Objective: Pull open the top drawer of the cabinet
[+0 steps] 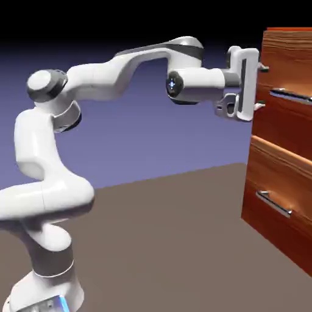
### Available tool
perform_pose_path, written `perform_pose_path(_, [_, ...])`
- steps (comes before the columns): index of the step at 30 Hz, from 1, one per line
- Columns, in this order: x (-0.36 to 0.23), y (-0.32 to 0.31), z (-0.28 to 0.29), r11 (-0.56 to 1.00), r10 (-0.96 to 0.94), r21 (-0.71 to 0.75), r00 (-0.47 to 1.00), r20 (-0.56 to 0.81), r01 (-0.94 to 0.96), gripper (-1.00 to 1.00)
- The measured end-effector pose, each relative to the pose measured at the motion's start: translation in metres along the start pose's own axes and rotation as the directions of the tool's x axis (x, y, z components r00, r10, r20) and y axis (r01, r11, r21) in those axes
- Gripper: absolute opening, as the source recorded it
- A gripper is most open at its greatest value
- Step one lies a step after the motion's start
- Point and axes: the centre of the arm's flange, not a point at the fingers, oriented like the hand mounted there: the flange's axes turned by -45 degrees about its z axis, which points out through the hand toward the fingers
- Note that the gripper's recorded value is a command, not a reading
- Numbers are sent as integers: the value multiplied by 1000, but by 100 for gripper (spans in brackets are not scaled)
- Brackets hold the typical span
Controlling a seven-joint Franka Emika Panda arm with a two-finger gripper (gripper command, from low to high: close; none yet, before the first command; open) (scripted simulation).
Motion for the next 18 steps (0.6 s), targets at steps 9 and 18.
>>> perform_pose_path(9, [8, 20, 66, 996, 80, 46, 997, 10, -81, 0])
perform_pose_path(18, [9, 20, 71, 995, 84, 50, 996, 10, -85, -100])
